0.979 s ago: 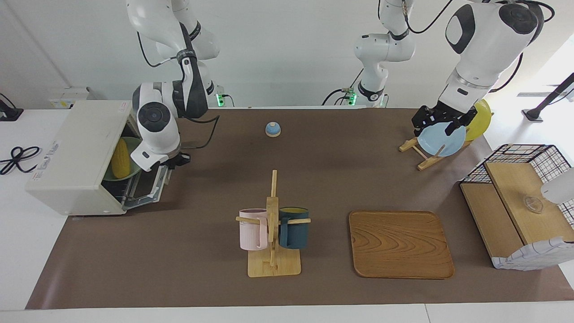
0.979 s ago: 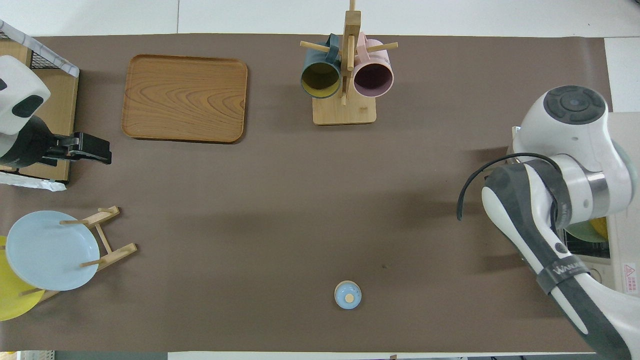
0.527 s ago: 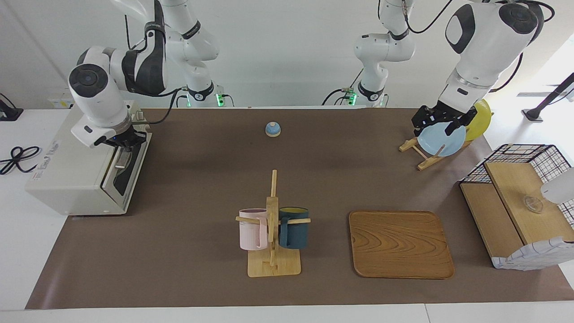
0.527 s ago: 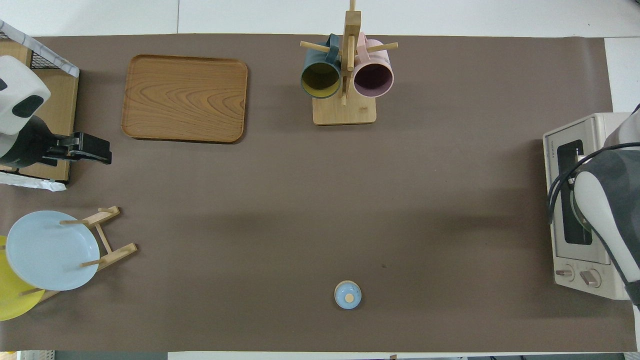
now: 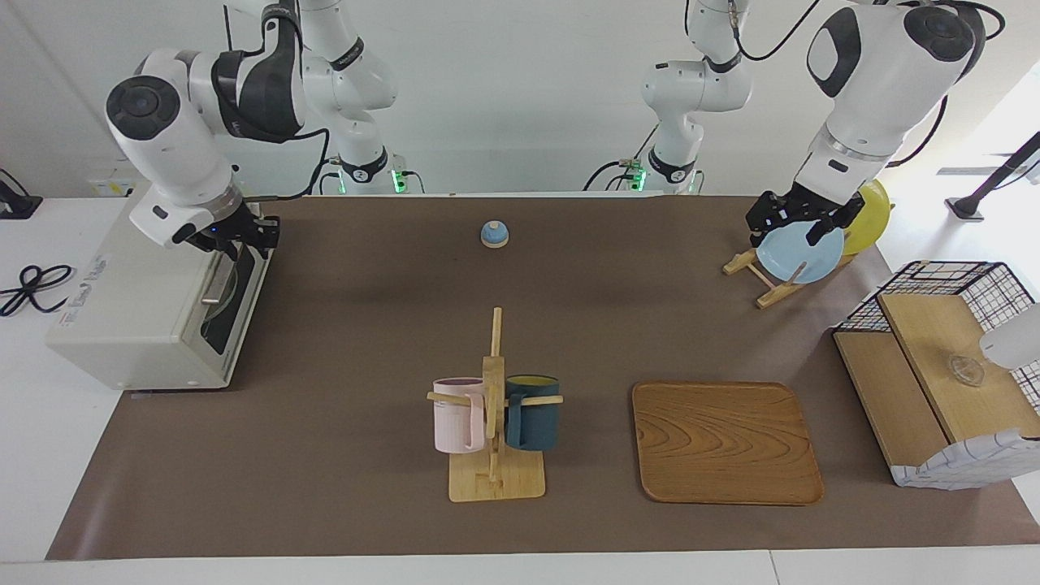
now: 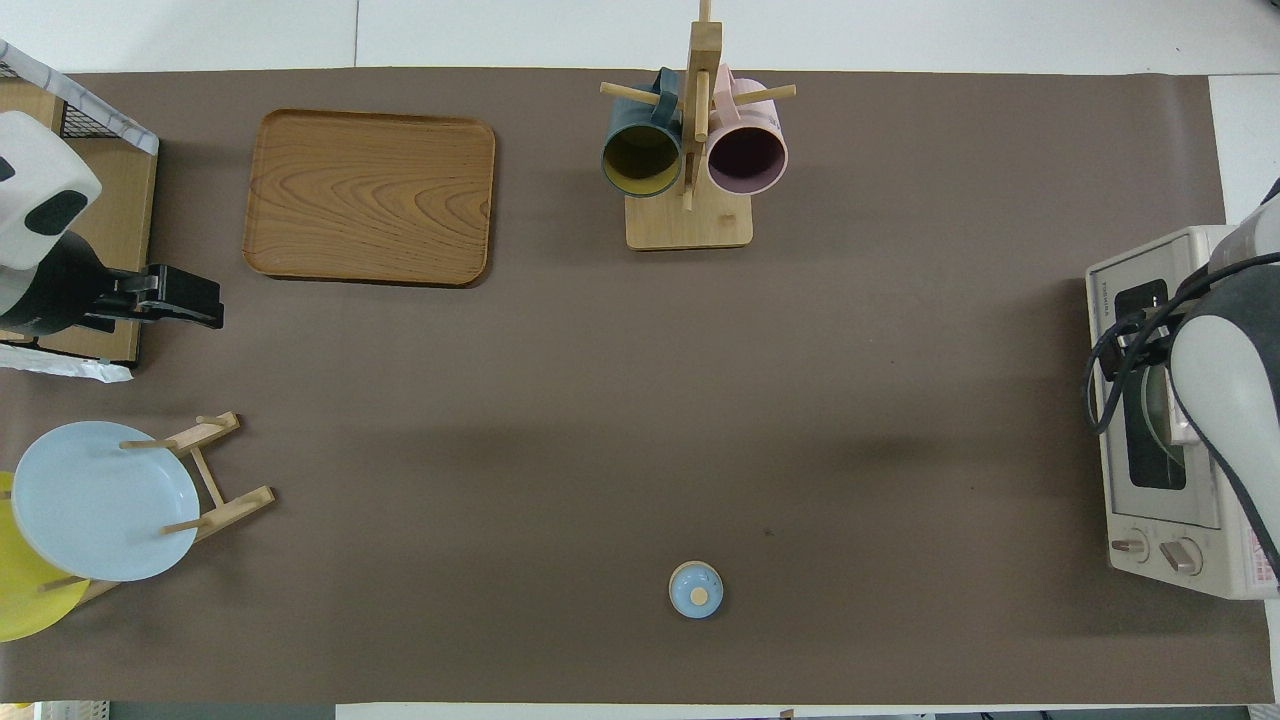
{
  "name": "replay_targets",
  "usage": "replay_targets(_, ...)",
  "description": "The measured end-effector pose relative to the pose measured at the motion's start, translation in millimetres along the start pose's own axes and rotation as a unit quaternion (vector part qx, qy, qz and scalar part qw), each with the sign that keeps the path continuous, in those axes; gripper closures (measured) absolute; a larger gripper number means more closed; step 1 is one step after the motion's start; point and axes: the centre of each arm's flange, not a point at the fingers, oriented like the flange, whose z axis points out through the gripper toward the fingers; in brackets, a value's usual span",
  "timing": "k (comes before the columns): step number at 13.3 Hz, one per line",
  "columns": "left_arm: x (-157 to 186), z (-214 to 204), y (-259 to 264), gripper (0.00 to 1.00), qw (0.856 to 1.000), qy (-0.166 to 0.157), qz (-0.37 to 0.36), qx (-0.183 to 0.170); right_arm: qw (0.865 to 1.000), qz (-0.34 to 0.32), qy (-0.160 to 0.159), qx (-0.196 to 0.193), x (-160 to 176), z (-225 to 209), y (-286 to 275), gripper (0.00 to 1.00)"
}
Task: Put corn in oven
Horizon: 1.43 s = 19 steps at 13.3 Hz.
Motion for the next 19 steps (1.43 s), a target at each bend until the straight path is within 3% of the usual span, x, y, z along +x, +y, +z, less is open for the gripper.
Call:
replay_targets(3,0,0,0,0.0,1.0,0.0,0.0,0.0,0.998,0.002,0.037,0.053,8,-13,-23,0.06)
replay_targets(4,0,0,0,0.0,1.0,0.0,0.0,0.0,0.997,0.012,0.048,0.057,11,-16,-31,0.0)
replay_targets(7,0,0,0,0.0,1.0,0.0,0.0,0.0,0.997,0.03,0.053,0.056,15,-20,-55,0.0)
replay_targets(15,0,0,0,0.0,1.0,0.0,0.0,0.0,0.995,0.069,0.044,0.062,-20,-49,-13,0.0)
replay_targets(19,0,0,0,0.0,1.0,0.0,0.0,0.0,0.994,0.077,0.04,0.064,-20,-45,-4,0.0)
